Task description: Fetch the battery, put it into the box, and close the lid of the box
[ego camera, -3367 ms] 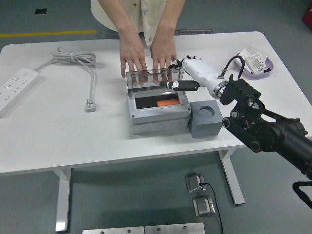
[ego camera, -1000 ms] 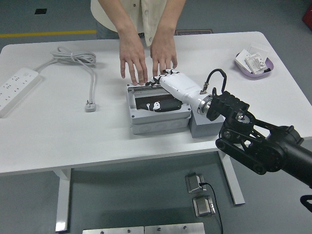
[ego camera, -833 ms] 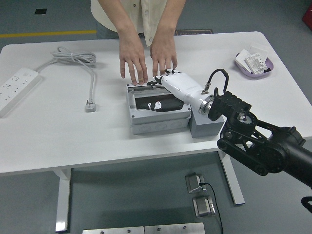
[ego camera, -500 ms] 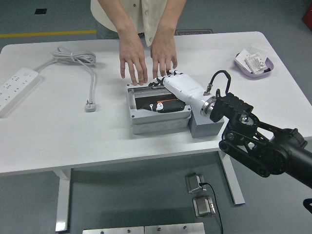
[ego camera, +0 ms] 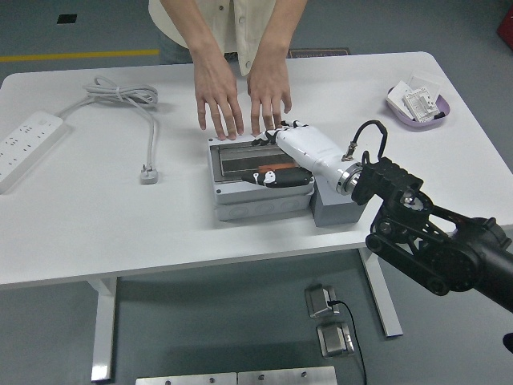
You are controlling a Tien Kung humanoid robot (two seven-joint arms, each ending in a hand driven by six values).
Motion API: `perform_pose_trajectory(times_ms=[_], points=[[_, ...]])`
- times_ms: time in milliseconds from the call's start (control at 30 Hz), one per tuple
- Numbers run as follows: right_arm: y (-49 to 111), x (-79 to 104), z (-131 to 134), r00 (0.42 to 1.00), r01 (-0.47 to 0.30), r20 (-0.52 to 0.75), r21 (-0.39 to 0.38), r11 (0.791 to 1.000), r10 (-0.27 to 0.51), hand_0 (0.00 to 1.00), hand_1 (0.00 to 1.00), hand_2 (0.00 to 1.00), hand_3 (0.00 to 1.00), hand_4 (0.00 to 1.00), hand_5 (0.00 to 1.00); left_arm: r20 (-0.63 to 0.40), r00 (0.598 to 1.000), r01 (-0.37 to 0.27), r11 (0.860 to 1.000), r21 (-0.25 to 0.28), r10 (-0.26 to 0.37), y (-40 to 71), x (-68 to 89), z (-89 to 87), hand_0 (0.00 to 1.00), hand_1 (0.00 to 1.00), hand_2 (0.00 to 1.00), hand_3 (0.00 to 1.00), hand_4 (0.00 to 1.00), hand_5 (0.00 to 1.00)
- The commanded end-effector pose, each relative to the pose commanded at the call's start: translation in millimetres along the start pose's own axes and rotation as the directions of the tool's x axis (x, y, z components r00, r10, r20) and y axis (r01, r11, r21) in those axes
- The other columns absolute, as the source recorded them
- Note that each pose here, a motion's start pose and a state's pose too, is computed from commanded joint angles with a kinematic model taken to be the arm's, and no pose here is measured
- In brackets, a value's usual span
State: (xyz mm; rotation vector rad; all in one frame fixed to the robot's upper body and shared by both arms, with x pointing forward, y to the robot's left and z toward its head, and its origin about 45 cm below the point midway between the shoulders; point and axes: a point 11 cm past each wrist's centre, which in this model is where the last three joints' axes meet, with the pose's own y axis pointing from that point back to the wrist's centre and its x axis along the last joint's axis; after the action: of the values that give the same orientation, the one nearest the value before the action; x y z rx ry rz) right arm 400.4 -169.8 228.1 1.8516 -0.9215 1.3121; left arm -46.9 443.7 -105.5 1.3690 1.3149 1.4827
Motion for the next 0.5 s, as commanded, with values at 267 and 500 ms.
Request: perform_pose_trajectory(times_ms=[267,500], points=[[20.9,31.4,28.4,0.995,-0.082,-0.06,-0.096,0.992,0.076,0.967,0.757,0.767,0.808,0.959,0.953,-0.005,1.0,0.001,1.0,0.012,-0.001,-0.7,-1.1,-5.5,0.588,0.681,0.705,0.757,0.802,0.911],[39.9,69.5,45.5,0.974,-0.223,-0.079,-0.165,0.961,0.213,0.96,0.754,0.761,0.799,0.961,0.955,-0.009,1.0,-0.002,1.0,0.023,0.003,-1.2,-0.9,-10.5,0.588,0.681,0.705,0.757,0.802,0.911]])
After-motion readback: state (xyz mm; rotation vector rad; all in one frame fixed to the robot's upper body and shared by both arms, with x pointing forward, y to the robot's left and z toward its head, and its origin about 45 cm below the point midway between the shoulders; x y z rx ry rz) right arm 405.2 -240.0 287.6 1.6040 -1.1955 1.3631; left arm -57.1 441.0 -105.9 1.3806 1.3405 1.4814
